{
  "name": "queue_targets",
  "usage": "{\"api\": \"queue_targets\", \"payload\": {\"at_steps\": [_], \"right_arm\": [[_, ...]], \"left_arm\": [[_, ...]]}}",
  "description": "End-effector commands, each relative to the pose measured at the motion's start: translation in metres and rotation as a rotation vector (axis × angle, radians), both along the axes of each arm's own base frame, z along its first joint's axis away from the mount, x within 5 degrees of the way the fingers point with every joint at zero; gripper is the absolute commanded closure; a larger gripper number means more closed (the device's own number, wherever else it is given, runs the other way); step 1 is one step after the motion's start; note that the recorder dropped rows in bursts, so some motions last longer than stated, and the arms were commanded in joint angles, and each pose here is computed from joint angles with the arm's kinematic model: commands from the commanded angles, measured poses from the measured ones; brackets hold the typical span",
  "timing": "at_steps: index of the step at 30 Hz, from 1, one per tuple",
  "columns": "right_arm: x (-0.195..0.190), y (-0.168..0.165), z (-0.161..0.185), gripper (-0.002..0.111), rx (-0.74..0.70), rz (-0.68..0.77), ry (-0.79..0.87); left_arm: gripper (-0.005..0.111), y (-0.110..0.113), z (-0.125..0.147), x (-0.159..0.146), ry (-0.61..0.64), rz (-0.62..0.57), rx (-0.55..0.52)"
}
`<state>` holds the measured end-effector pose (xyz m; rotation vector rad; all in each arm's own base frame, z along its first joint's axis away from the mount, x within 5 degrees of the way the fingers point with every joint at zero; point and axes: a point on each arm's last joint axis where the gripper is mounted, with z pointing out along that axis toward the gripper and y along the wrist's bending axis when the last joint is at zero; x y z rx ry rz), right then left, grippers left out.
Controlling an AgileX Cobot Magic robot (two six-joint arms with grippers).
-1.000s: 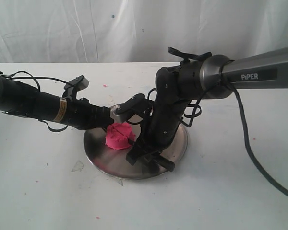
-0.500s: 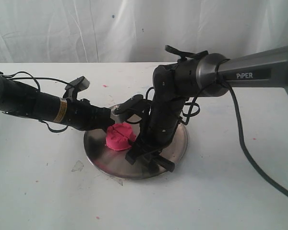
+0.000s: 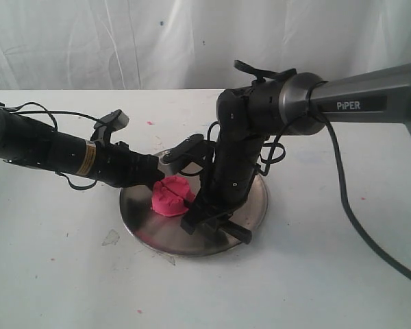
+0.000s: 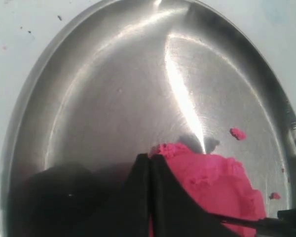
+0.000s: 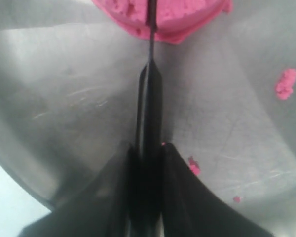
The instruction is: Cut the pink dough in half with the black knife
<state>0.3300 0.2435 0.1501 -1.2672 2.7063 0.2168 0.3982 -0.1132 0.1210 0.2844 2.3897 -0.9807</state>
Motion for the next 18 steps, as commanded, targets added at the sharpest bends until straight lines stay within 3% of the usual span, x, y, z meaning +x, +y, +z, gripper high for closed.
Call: {"api": "queue_targets", "payload": {"at_steps": [1, 8, 18], "right_arm": [[0.004, 0.000, 0.002, 0.108, 0.002, -0.004, -0.022], [0.004, 0.000, 0.002, 0.108, 0.000, -0.003, -0.021], [0.001, -0.002, 0.004, 0.108, -0.025, 0.007, 0.013]], "left_arm": [[0.107, -0.002, 0.003, 0.002, -0.018, -0.025, 0.024], [0.107, 0.011, 0.029, 0.016, -0.061, 0.039, -0.009], [0.107, 0.041, 0.039, 0.021, -0.053, 0.098, -0.060]]}}
